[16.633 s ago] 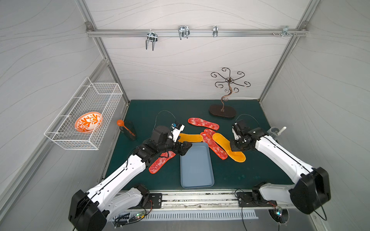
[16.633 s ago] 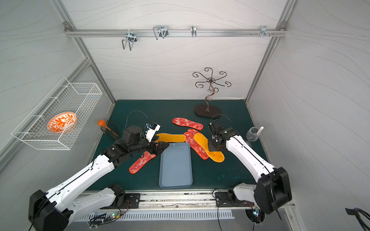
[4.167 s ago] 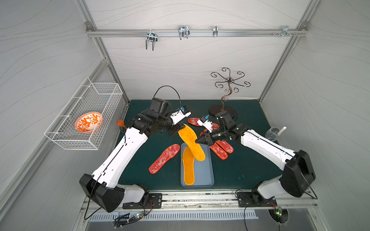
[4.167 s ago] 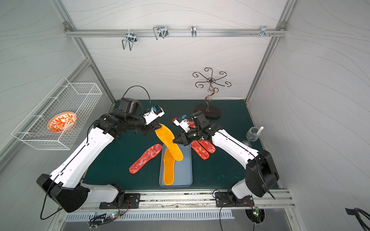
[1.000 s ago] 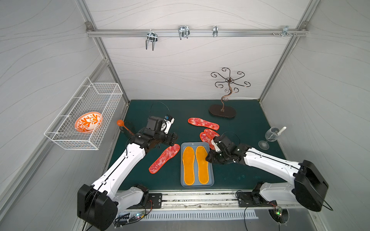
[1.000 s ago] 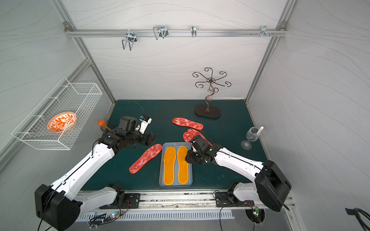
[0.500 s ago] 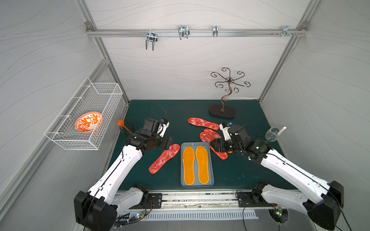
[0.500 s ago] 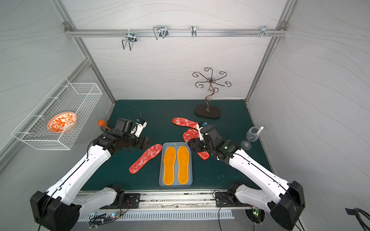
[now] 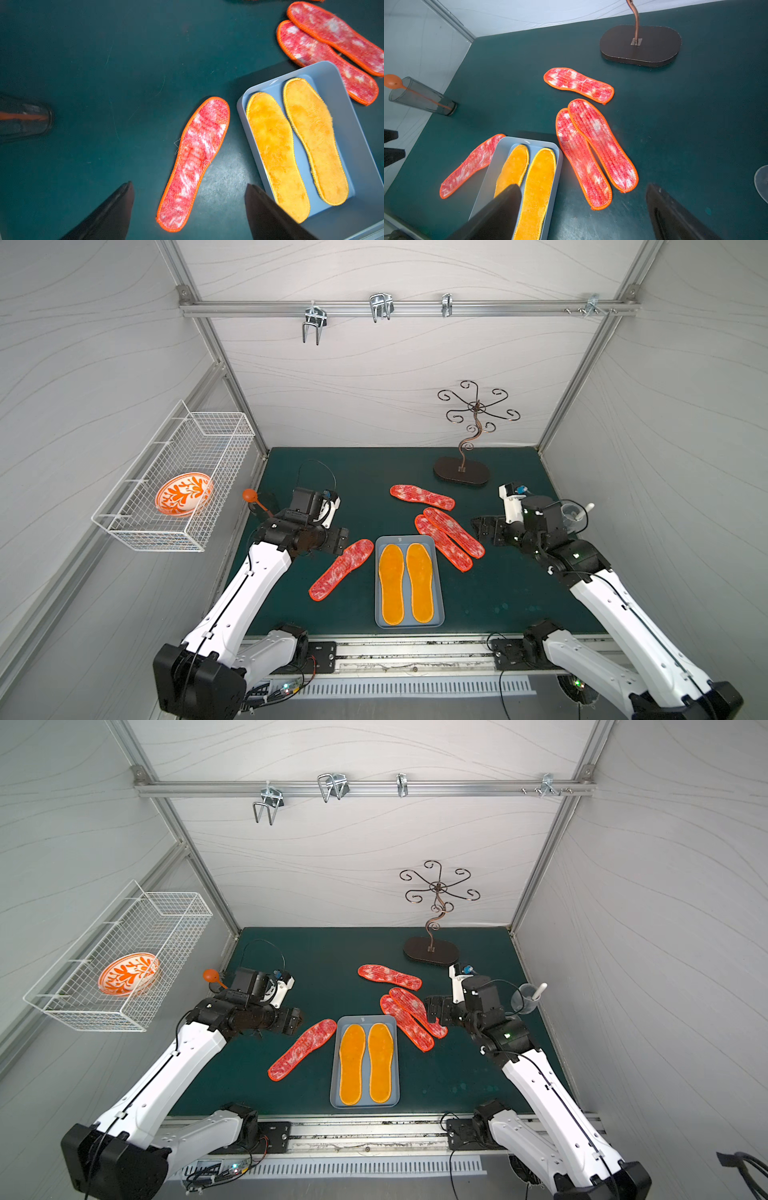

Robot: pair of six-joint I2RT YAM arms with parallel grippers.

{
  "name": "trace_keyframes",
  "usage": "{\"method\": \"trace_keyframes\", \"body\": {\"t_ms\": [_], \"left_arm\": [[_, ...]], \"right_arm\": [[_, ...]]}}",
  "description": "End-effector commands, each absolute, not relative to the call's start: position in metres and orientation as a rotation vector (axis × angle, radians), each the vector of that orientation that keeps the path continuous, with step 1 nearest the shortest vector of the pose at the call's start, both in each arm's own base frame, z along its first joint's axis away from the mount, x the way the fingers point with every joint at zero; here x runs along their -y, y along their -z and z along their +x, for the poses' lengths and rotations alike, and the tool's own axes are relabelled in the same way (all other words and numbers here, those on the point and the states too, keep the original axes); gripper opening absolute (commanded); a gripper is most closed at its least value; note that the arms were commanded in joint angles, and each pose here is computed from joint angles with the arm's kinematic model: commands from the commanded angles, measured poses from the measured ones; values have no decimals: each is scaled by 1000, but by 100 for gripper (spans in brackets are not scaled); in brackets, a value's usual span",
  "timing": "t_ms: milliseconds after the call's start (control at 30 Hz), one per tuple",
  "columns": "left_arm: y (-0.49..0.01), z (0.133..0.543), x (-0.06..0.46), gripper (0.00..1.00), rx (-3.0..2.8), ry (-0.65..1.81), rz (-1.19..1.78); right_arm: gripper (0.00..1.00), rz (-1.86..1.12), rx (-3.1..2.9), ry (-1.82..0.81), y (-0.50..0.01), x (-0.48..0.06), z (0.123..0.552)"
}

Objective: Put the insoles into the storage box
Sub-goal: Pick up the insole from the center of the board.

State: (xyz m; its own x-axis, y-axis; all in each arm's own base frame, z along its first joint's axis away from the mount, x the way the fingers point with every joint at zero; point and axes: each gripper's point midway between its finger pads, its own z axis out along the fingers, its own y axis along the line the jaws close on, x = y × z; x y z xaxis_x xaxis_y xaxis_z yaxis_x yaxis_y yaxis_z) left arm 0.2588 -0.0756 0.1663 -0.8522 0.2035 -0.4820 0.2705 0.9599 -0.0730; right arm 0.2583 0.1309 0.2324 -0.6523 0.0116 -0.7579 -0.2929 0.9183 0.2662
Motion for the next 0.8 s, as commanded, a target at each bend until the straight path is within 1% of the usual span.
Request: {"method": "trace_keyframes", "body": {"t_ms": [0, 167, 267, 567, 767], "left_arm": [[-152, 256, 66, 89, -2696, 200, 258], [-136, 265, 64, 90, -2744, 212, 234], [-121, 269, 68, 88, -2809, 240, 225], [-64, 275, 77, 76, -2972, 314, 109], [-29, 273, 73, 65, -3042, 278, 82]], "right_arm": [[99, -242, -2266, -466, -224, -127, 251], [99, -251, -2270, -454, -221, -124, 250], [99, -257, -2270, -447, -220, -123, 248], [99, -254, -2272, -440, -216, -118, 243], [99, -256, -2279, -447, -213, -119, 242]]}}
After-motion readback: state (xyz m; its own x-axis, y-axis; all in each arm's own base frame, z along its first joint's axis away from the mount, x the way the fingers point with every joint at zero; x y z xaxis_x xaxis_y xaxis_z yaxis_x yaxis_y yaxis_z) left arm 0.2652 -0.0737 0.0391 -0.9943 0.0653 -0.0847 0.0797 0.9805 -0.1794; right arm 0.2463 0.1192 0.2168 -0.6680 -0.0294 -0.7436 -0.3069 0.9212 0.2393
